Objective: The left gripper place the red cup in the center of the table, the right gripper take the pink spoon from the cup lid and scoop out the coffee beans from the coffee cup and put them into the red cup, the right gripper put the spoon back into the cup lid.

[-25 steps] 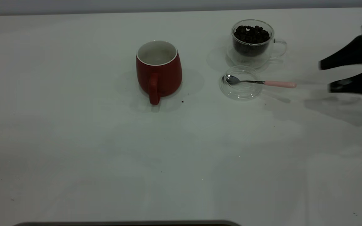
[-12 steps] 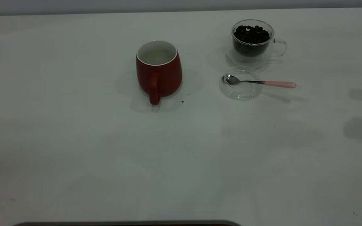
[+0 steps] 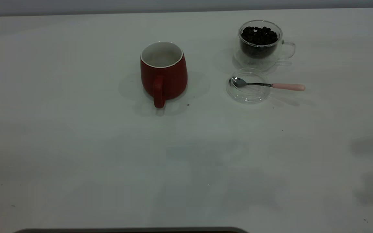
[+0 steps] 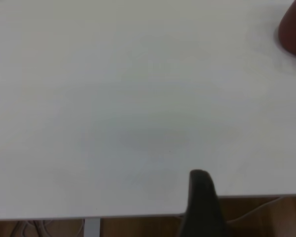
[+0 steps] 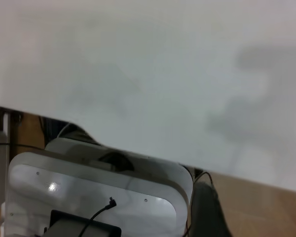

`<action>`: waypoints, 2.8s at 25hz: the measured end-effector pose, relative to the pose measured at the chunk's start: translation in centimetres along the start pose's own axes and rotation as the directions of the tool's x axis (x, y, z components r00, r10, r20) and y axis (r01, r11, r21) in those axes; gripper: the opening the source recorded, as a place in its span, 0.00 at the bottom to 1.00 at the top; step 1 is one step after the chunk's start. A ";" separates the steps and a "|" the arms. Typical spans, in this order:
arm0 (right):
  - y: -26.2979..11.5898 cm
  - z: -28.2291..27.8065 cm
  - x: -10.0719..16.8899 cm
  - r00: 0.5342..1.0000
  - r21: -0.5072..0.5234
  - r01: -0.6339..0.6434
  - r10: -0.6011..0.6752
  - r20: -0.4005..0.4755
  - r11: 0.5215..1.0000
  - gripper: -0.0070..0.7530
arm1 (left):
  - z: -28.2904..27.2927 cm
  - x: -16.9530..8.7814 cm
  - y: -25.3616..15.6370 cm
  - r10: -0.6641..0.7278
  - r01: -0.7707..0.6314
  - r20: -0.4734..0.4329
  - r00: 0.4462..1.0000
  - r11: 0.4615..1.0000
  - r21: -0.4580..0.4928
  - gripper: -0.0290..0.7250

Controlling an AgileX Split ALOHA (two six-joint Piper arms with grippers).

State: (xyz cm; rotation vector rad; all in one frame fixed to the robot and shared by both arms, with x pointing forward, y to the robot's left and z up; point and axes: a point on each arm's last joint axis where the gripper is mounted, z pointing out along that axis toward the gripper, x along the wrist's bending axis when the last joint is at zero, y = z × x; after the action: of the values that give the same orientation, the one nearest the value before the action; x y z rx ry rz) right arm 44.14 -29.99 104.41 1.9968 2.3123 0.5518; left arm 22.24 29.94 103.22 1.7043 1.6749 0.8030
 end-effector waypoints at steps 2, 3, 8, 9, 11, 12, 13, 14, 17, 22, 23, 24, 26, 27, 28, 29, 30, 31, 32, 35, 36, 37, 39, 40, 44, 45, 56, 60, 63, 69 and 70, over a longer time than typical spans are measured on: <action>-2.0 -0.8 0.7 1.000 -0.038 0.013 -0.013 0.014 0.999 0.70 | 0.0 0.0 0.0 0.000 0.000 0.000 1.000 1.000 0.000 0.82; -3.2 -1.1 1.0 1.000 -0.057 0.019 -0.018 0.022 0.998 0.70 | 0.0 0.0 0.0 0.001 -0.001 0.000 1.000 1.000 0.000 0.82; -7.8 -2.3 2.4 0.996 -0.221 0.064 -0.048 0.080 0.973 0.70 | 0.0 0.0 0.0 0.001 -0.001 0.000 1.000 1.000 0.000 0.82; -8.6 -2.4 2.6 0.994 -0.246 0.073 -0.052 0.091 0.967 0.70 | 0.0 0.0 0.0 0.001 -0.001 0.000 1.000 1.000 0.000 0.82; -10.1 -2.8 2.9 0.991 -0.301 0.086 -0.050 0.125 0.950 0.70 | 0.0 0.0 0.0 0.001 -0.001 0.000 1.000 1.000 0.000 0.82; -10.8 -3.0 3.0 0.989 -0.325 0.088 -0.044 0.139 0.941 0.70 | 0.0 0.0 0.0 0.001 -0.001 0.000 1.000 1.000 0.000 0.82; -11.3 -3.0 3.1 0.988 -0.340 0.082 -0.031 0.153 0.937 0.70 | 0.0 0.0 0.0 0.001 -0.001 0.000 1.000 1.000 0.000 0.82; -12.0 -3.1 3.1 0.985 -0.357 0.082 -0.021 0.172 0.930 0.70 | 0.0 0.0 0.0 0.001 -0.001 0.000 1.000 1.000 0.000 0.82; -13.5 -3.7 3.2 0.977 -0.418 0.068 0.025 0.212 0.906 0.70 | 0.0 0.0 0.0 0.001 -0.001 0.000 1.000 1.000 0.000 0.82; -15.8 -4.4 3.8 0.969 -0.526 0.090 0.048 0.243 0.846 0.70 | 0.0 0.0 0.0 0.001 -0.001 0.000 1.000 1.000 0.000 0.82; -16.1 -4.6 3.9 0.967 -0.542 0.099 0.047 0.250 0.835 0.70 | 0.0 0.0 0.0 0.001 -0.001 0.000 1.000 1.000 0.000 0.82; -16.5 -4.7 4.0 0.965 -0.559 0.108 0.047 0.256 0.822 0.70 | 0.0 0.0 0.0 0.001 -0.001 0.000 1.000 1.000 0.000 0.82; -17.1 -4.9 4.2 0.964 -0.581 0.120 0.046 0.263 0.805 0.70 | 0.0 0.0 0.0 0.001 -0.001 0.000 1.000 1.000 0.000 0.82; -17.5 -4.9 4.3 0.963 -0.588 0.123 0.046 0.265 0.799 0.70 | 0.0 0.0 0.0 0.001 -0.001 0.000 1.000 1.000 0.000 0.82; -17.7 -4.9 4.3 0.963 -0.594 0.124 0.050 0.267 0.795 0.70 | 0.0 0.0 0.0 0.002 -0.002 0.000 1.000 1.000 0.000 0.82; -18.0 -4.9 4.4 0.962 -0.597 0.122 0.053 0.268 0.793 0.70 | 0.0 0.0 0.0 0.002 -0.002 0.000 1.000 1.000 0.000 0.82; -18.2 -4.7 4.4 0.962 -0.599 0.118 0.059 0.268 0.792 0.70 | 0.0 0.0 0.0 0.002 -0.002 0.000 1.000 1.000 0.000 0.82; -18.5 -4.5 4.3 0.961 -0.598 0.112 0.067 0.269 0.794 0.70 | 0.0 0.0 0.0 0.002 -0.002 0.000 1.000 1.000 0.000 0.82; -18.7 -4.5 4.3 0.959 -0.603 0.109 0.075 0.272 0.790 0.70 | 0.0 0.0 0.0 0.002 -0.002 0.000 1.000 1.000 0.000 0.82; -19.2 -4.5 4.4 0.958 -0.623 0.108 0.086 0.273 0.774 0.70 | 0.0 0.0 0.0 0.003 -0.003 0.000 1.000 1.000 0.000 0.82; -19.2 -4.5 4.4 0.958 -0.624 0.107 0.087 0.272 0.774 0.70 | 0.0 0.0 0.0 0.003 -0.003 0.000 1.000 1.000 0.000 0.82; -19.2 -4.5 4.4 0.958 -0.624 0.107 0.087 0.272 0.774 0.70 | 0.0 0.0 0.0 0.003 -0.003 0.000 1.000 1.000 0.000 0.82; -19.2 -4.5 4.4 0.958 -0.623 0.107 0.087 0.272 0.775 0.70 | 0.0 0.0 0.0 0.003 -0.003 0.000 1.000 1.000 0.000 0.82; -19.2 -4.5 4.4 0.958 -0.623 0.107 0.087 0.272 0.775 0.70 | 0.0 0.0 0.0 0.003 -0.003 0.000 1.000 1.000 0.000 0.82; -19.2 -4.5 4.4 0.959 -0.623 0.106 0.087 0.272 0.775 0.70 | 0.0 0.0 0.0 0.003 -0.003 0.000 1.000 1.000 0.000 0.82; -19.2 -4.5 4.4 0.959 -0.623 0.106 0.087 0.272 0.775 0.70 | 0.0 0.0 0.0 0.003 -0.003 0.000 1.000 1.000 0.000 0.82; -19.2 -4.5 4.4 0.959 -0.623 0.106 0.087 0.271 0.775 0.70 | 0.0 0.0 0.0 0.003 -0.003 0.000 1.000 1.000 0.000 0.82; -19.2 -4.6 4.2 0.956 -0.627 0.084 0.115 0.270 0.774 0.70 | 0.0 0.0 0.0 0.003 -0.003 0.000 1.000 1.000 0.000 0.82; -19.3 -4.6 3.9 0.956 -0.631 0.065 0.134 0.263 0.773 0.70 | 0.0 0.0 0.0 0.003 -0.003 0.000 1.000 1.000 0.000 0.82; -19.4 -4.7 3.6 0.954 -0.630 0.070 0.134 0.270 0.774 0.70 | 0.0 0.0 0.0 0.001 -0.001 0.000 1.000 1.000 0.000 0.82; -19.4 -4.7 3.6 0.954 -0.628 0.079 0.125 0.274 0.774 0.70 | 0.0 0.0 0.0 0.001 -0.001 0.000 1.000 1.000 0.000 0.82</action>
State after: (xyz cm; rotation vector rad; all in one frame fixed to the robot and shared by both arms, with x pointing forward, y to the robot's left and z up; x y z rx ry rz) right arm 23.84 -29.75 103.94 1.6305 1.6152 0.8259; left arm 22.24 29.94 103.22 1.7049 1.6744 0.8033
